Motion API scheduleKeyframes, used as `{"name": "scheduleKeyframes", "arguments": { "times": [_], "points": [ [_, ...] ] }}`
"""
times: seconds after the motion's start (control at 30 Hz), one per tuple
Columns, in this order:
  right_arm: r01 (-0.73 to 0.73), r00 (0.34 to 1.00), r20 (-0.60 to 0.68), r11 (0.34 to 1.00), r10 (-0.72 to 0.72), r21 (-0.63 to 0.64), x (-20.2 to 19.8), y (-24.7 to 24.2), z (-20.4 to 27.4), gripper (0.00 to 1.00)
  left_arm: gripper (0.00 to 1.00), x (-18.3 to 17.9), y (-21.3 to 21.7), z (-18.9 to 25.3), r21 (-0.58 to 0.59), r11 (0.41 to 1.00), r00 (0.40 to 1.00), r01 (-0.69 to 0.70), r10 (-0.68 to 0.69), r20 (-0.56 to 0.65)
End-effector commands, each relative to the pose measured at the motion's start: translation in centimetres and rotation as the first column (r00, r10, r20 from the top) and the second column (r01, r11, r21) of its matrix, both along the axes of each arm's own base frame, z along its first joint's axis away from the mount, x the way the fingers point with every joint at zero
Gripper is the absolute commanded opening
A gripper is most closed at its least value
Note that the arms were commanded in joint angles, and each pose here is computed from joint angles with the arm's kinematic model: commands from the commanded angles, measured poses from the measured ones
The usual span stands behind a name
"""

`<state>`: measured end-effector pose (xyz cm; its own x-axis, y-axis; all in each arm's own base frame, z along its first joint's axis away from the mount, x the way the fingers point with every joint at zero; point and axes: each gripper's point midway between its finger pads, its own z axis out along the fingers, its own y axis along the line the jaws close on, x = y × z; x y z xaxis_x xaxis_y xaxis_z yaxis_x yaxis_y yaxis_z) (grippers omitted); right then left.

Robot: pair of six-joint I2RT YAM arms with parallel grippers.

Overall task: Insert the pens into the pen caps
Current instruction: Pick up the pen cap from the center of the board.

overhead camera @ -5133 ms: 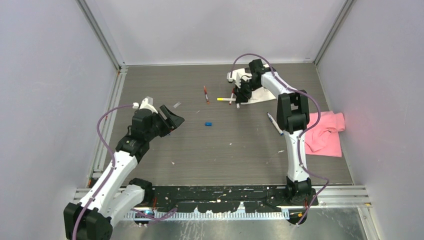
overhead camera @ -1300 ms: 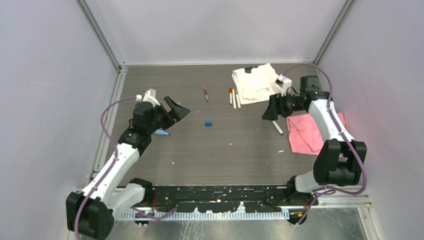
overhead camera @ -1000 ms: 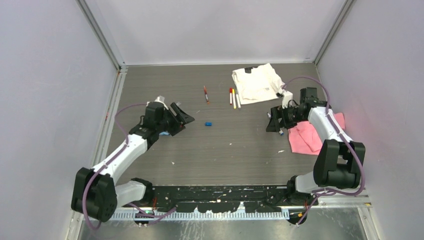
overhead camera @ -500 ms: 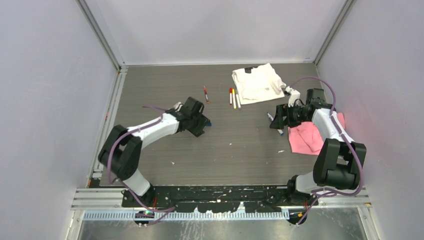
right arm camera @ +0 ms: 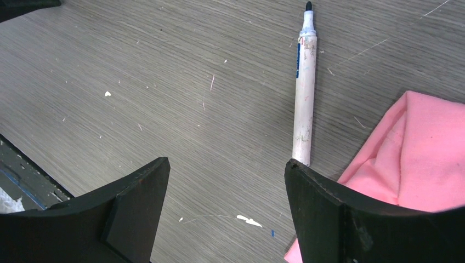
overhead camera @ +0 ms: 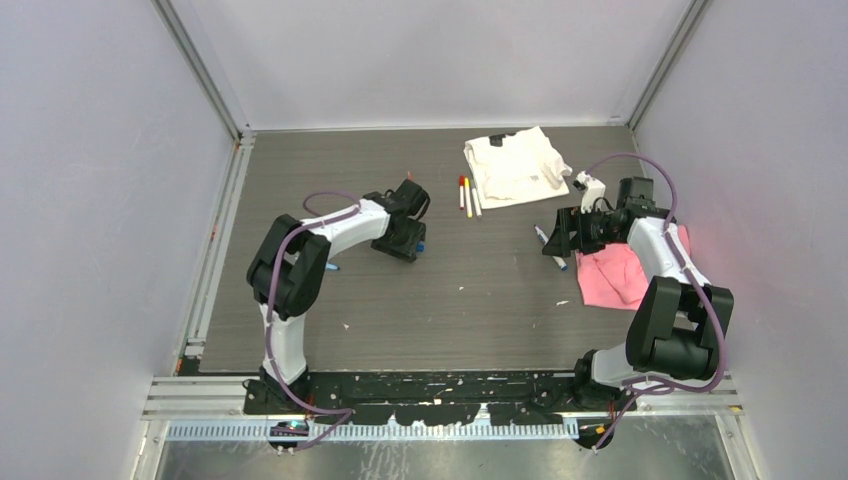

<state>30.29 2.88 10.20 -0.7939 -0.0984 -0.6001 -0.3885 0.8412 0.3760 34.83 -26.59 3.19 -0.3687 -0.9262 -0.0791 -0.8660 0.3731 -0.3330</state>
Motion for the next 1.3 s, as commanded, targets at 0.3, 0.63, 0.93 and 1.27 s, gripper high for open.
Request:
{"name": "scheduleKeyframes", "arguments": {
  "times": [0.3, 0.63, 0.93, 1.27],
  "points": [
    [-0.008, 0.998, 0.058, 1.0, 0.008, 0.009, 0.5, -0.2, 1.5, 0.82, 0.4, -0.6, 2.3, -1.7, 0.117, 0.992, 0.99, -0.055, 0.069, -0.12],
    [-0.014, 0.999, 0.052, 1.0, 0.013, 0.021, 0.4, 0.0, 1.4, 0.82, 0.11, -1.4, 2.5, -3.3, 0.13, 0.99, 0.978, 0.062, -0.035, -0.204],
    [-0.074, 0.995, 0.066, 0.996, 0.07, 0.055, -0.3, 0.9, 1.8, 0.82, 0.01, -0.5, 2.2, -0.1, 0.151, 0.895, 0.907, 0.42, -0.418, -0.041],
    [0.007, 0.999, 0.049, 0.994, -0.002, -0.112, 1.2, -0.8, -1.9, 0.74, 0.01, -2.0, 0.8, 5.5, 0.195, 0.697, 0.632, 0.69, -0.712, 0.307]
  ]
}}
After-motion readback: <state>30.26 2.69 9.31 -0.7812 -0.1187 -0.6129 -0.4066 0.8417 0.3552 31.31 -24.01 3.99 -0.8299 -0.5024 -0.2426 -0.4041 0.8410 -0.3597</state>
